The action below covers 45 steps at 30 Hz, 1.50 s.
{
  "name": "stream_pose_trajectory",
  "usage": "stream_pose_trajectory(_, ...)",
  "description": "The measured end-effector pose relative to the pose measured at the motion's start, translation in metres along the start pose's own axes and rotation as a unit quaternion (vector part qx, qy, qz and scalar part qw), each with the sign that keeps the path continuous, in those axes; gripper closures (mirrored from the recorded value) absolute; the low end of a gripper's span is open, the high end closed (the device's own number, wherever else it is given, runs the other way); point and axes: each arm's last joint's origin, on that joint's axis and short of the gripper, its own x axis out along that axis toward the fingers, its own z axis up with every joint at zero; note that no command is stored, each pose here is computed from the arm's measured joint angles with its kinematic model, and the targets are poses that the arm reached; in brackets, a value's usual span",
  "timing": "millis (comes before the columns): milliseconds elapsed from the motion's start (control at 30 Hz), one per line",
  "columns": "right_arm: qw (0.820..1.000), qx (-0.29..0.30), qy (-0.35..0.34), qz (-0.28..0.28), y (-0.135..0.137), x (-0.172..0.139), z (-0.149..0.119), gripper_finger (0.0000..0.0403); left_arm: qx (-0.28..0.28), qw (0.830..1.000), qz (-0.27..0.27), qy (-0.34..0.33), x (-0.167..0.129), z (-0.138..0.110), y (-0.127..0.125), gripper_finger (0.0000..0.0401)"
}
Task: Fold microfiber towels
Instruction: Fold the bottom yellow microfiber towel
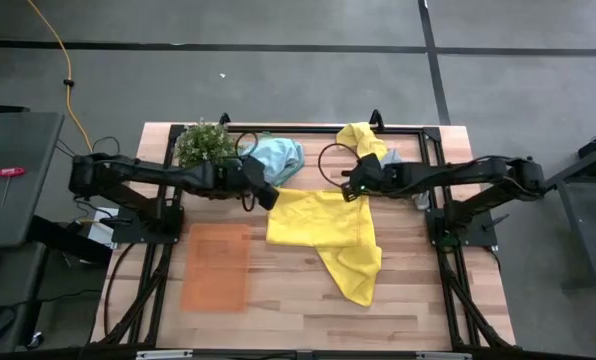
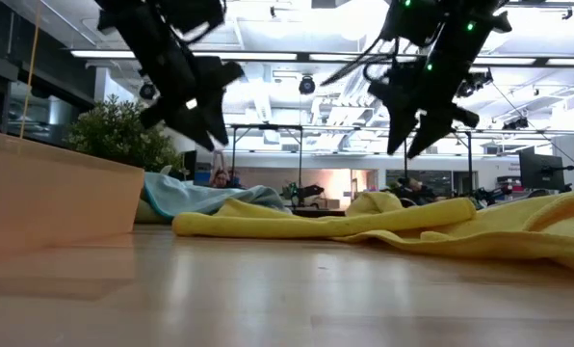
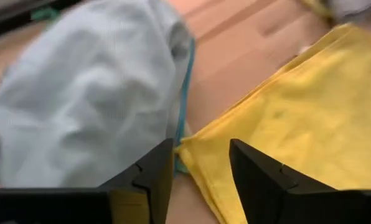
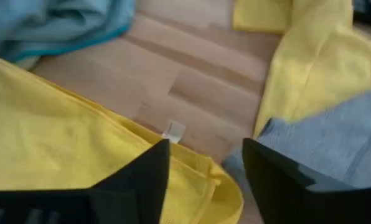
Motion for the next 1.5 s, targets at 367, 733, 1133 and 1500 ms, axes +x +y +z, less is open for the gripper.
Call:
stream_pose_trajectory(367, 0.970, -0.141, 0.029, 0.197, 0.000, -0.068, -0.015, 0.0167, 0.191, 0.956, -0.213, 0.063, -0.027, -0.036, -0.049, 0.0252)
stream_pose_trajectory(733, 0.966, -0.152, 0.011, 0.209, 0.010, -0.084, -0.034, 0.0166, 0.377, 0.893, -0.193, 0.149, 0.016, -0.091, -0.083, 0.0252)
stream_pose_trajectory(1133, 0.964, -0.146, 0.009, 0.220, 0.012, -0.085, -0.033, 0.0166, 0.434, 0.871, -0.138, 0.185, 0.037, -0.099, -0.091, 0.0255)
stream_pose_trajectory(1500, 0.898, -0.280, 0.123, 0.318, 0.028, -0.073, -0.049, 0.0166, 0.439, 0.866, -0.124, 0.204, 0.038, -0.102, -0.087, 0.0389)
